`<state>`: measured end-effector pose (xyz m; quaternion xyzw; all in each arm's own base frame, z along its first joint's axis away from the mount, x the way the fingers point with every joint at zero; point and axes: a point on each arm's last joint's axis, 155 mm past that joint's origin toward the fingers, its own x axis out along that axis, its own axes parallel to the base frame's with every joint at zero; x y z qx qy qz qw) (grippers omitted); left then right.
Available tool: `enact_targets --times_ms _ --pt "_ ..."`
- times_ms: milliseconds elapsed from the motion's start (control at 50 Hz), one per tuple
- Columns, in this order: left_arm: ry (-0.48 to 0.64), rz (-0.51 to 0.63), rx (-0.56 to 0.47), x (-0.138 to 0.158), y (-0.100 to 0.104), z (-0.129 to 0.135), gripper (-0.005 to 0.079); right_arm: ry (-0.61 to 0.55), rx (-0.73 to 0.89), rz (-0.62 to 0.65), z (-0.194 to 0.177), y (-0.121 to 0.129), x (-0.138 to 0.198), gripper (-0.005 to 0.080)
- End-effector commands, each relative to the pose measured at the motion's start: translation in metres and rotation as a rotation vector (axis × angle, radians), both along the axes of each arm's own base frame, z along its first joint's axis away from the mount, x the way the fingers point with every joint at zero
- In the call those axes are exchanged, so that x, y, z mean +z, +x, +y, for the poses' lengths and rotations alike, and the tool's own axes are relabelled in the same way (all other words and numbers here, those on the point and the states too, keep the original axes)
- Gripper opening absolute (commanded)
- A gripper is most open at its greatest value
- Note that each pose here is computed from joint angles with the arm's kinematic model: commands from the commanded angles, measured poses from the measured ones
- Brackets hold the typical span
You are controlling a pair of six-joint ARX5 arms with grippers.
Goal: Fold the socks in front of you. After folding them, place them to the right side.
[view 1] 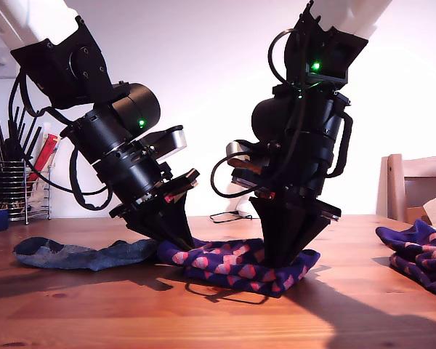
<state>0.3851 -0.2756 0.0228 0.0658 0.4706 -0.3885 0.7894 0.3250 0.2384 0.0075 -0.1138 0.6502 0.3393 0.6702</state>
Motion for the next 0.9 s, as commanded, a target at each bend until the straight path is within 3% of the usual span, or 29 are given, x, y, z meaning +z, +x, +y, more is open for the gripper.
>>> enact_targets --times_ms 0,400,720,800,880 --pt "-0.008 -0.031 0.015 0.013 0.010 0.004 -0.0020 -0.025 0.009 0.030 -0.005 -0.009 -0.012 -0.0013" --pt "-0.056 -0.065 0.056 0.070 0.036 0.016 -0.0020 -0.014 0.026 0.015 -0.003 -0.006 -0.012 -0.0013" --pt "-0.031 0.004 0.065 0.066 0.027 0.027 -0.0006 -0.015 0.026 0.017 -0.003 -0.007 -0.012 -0.0013" --pt "-0.024 -0.006 0.053 0.066 0.028 0.030 0.0082 -0.015 0.026 0.018 -0.004 -0.007 -0.012 -0.0013" --pt "-0.024 -0.008 0.057 0.066 0.030 0.032 0.0250 -0.017 0.026 0.022 -0.004 -0.008 -0.012 -0.0013"
